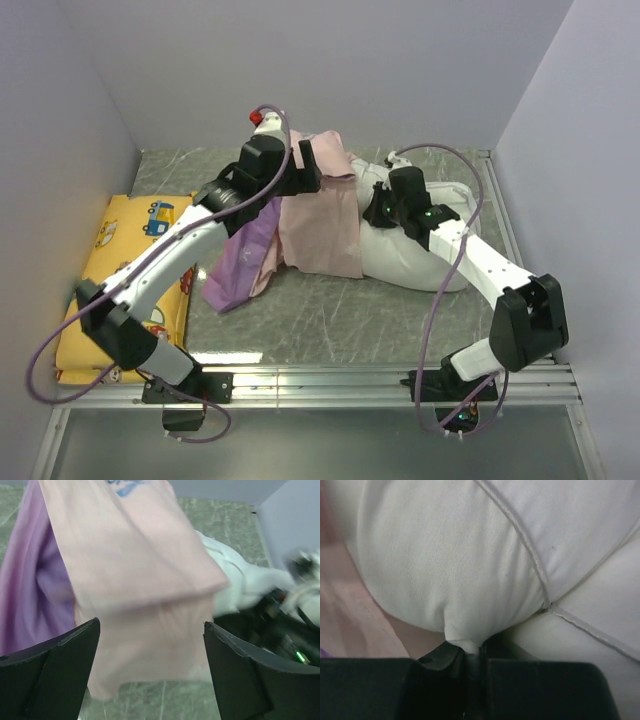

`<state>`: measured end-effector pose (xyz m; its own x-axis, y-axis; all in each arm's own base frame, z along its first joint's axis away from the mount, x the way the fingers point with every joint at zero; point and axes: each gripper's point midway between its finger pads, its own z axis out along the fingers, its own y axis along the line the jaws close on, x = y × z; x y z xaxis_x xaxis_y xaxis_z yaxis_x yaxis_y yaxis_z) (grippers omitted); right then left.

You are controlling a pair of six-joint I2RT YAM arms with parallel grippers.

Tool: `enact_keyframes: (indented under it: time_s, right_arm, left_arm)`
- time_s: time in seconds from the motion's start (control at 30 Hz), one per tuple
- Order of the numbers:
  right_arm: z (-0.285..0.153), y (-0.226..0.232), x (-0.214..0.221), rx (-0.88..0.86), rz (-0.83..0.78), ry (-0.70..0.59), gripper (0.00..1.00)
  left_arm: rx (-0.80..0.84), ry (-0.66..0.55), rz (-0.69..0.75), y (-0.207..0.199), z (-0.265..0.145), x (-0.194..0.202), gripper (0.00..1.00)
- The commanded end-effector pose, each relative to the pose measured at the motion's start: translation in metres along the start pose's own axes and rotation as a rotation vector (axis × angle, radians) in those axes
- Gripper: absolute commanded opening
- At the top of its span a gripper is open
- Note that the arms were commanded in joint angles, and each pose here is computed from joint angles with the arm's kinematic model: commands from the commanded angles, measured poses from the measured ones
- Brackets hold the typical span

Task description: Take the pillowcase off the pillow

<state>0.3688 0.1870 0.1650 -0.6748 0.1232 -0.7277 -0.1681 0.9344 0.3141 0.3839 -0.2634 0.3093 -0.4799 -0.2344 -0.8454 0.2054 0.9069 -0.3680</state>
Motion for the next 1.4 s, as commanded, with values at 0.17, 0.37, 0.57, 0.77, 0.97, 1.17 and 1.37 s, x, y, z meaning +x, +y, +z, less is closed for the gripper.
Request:
enact_keyframes:
  time_s: [0.17,0.37,0.57,0.77,0.97,1.17,1.37]
  right_arm:
    - [0.018,0.02,0.042,-0.175,0.033,0.257,0.0]
    - [0.015,0.027,0.041,-0.212,0.041,0.267,0.0]
    - [-0.009,0.029,0.027,-0.207,0.026,0.211,0.0]
    - [-0.028,0.036,0.015,-0.231,0.023,0.173,0.0]
    - [-0.046,0.031,0.0,-0.19,0.012,0.125,0.0]
    - [-0.07,0.005,-0.028,-0.064,0.06,0.032,0.0]
    - [-0.099,-0.013,-0.051,-0.005,0.108,-0.065,0.0]
  left_arm:
    - [-0.035,-0.012,0.023,0.005,-0.075,0.033,0.91]
    - [-0.111,0.051,0.01,0.047,-0.048,0.111,0.96]
    - [-0.284,0.039,0.045,0.086,-0.025,0.127,0.97]
    - [-0.322,0.026,0.052,0.099,0.004,0.104,0.54]
    - [-0.385,0.014,0.041,0.116,0.014,0.076,0.0]
    - [-0.586,0.015,-0.087,0.21,0.002,0.045,0.01]
    - [-0.581,0.027,-0.232,0.268,0.0,0.042,0.0]
